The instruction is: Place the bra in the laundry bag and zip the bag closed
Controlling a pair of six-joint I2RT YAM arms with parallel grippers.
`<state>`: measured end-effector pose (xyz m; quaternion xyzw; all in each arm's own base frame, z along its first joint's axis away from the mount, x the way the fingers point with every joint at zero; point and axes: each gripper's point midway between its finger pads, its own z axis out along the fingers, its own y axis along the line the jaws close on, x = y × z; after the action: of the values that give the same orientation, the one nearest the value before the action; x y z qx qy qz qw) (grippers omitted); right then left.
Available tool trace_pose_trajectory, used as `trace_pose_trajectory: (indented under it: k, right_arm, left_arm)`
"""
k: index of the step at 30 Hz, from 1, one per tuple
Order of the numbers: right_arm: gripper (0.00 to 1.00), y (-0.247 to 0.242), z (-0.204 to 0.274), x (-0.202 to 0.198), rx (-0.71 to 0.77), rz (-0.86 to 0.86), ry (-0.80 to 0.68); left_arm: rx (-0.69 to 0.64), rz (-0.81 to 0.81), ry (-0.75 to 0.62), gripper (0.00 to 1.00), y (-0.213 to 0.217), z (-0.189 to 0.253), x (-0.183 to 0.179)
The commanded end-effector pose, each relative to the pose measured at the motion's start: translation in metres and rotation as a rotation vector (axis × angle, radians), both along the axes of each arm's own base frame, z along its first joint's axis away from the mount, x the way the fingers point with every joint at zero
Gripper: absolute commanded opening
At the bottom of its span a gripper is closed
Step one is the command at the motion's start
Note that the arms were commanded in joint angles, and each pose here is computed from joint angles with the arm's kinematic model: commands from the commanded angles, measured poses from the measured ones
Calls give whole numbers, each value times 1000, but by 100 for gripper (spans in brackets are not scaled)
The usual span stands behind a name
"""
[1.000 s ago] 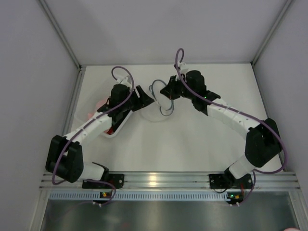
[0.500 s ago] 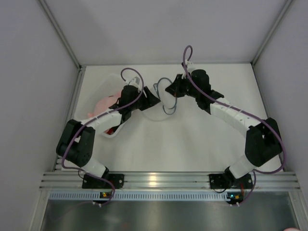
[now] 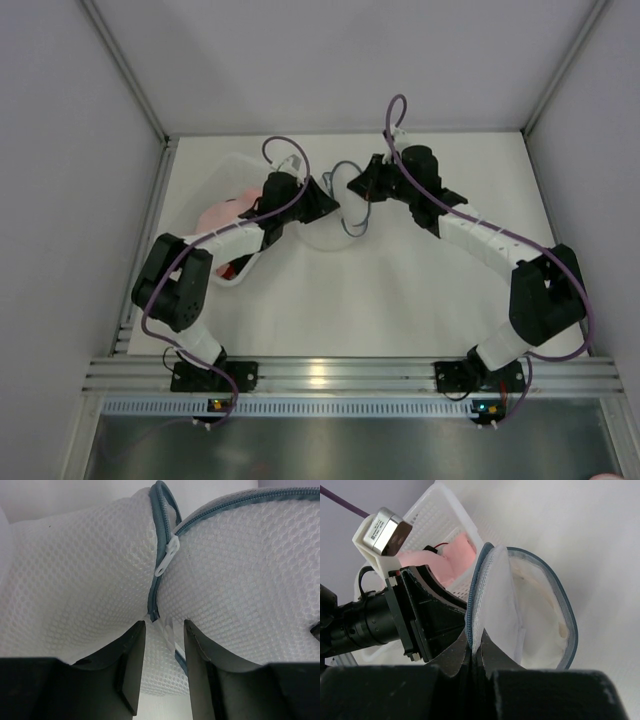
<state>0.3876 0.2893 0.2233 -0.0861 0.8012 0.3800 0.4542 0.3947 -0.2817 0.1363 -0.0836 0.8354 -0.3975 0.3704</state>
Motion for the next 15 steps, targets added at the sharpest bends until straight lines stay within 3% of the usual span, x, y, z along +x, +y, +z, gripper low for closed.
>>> trace_pose_trajectory:
  k: [1,4,10,14,15]
  right_arm:
    - [0,1,15,9,48,-7,-52]
    - [0,0,16,10,53,-11,-55]
    - [0,-4,19,13,52,-29,-61]
    - [0,-7,18,15,47,-39,-60]
    - [0,-7,15,14,42,-38,-54]
  left_arm:
    - [-67,-24,-99,41,-16,34,14]
    - [-67,-25,-85,31,-18,29,14]
    - [-61,-19,-80,24,-18,25,16]
    - [-65,-21,-96,0,-18,32,17]
    - [-68,-24,-100,0,-18,34,16]
